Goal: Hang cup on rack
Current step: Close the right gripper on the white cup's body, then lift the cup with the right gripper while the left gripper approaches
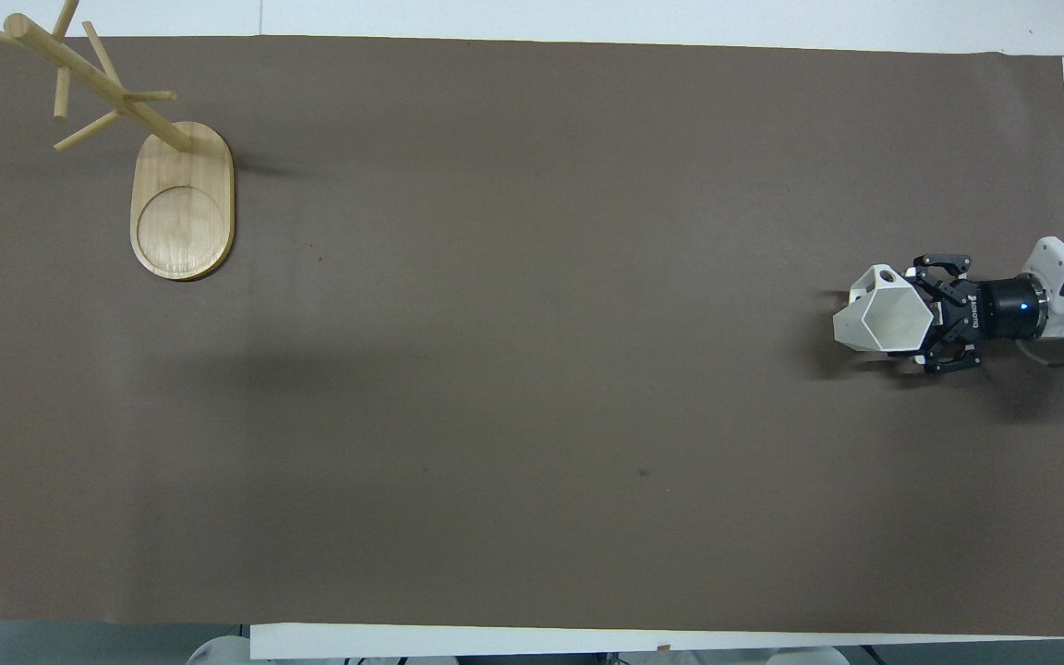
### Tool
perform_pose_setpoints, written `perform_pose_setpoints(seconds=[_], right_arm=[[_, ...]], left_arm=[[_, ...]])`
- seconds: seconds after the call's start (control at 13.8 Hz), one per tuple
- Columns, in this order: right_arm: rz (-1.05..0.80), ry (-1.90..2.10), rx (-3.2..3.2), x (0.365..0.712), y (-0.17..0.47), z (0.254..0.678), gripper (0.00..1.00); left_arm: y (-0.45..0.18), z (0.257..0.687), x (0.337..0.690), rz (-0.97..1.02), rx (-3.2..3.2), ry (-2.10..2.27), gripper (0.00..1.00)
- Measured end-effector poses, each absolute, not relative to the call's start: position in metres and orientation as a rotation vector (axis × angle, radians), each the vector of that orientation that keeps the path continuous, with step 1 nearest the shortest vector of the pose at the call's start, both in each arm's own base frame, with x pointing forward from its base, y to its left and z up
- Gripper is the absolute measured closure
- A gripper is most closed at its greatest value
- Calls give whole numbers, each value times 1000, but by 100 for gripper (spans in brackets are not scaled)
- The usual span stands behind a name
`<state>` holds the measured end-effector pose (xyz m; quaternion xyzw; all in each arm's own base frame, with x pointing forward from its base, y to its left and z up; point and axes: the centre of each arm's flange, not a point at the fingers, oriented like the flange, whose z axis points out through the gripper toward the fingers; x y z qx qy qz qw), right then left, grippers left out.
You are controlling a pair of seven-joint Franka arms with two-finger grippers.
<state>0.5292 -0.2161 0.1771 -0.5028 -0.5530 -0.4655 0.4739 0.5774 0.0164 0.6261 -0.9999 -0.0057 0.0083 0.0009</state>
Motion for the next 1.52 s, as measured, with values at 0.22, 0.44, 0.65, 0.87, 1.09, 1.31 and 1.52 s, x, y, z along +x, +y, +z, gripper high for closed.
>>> perform_pose_setpoints(seconds=[0.22,0.44,0.65,0.87,1.09,1.31,1.52], right_arm=[[-1127,-1357,-1221,529,-206,177,0],[-1127,-1361,-1225,529,-206,178,0],[-1126,-1361,-1225,529,-204,178,3],[-1115,-1364,-1214,531,-197,177,10],[-1107,-1369,-1213,532,-191,175,22],[-1104,-1370,-1211,533,-189,175,22],[-1114,-1373,-1177,545,-162,179,22]], left_arm=[[13,624,575,63,-3140,-9,0],[11,623,573,87,-3140,-3,0],[12,622,573,92,-3140,-6,0],[14,622,573,93,-3139,-14,0],[14,622,573,94,-3139,-15,0],[14,622,573,95,-3139,-15,0],[14,622,573,95,-3139,-16,0]])
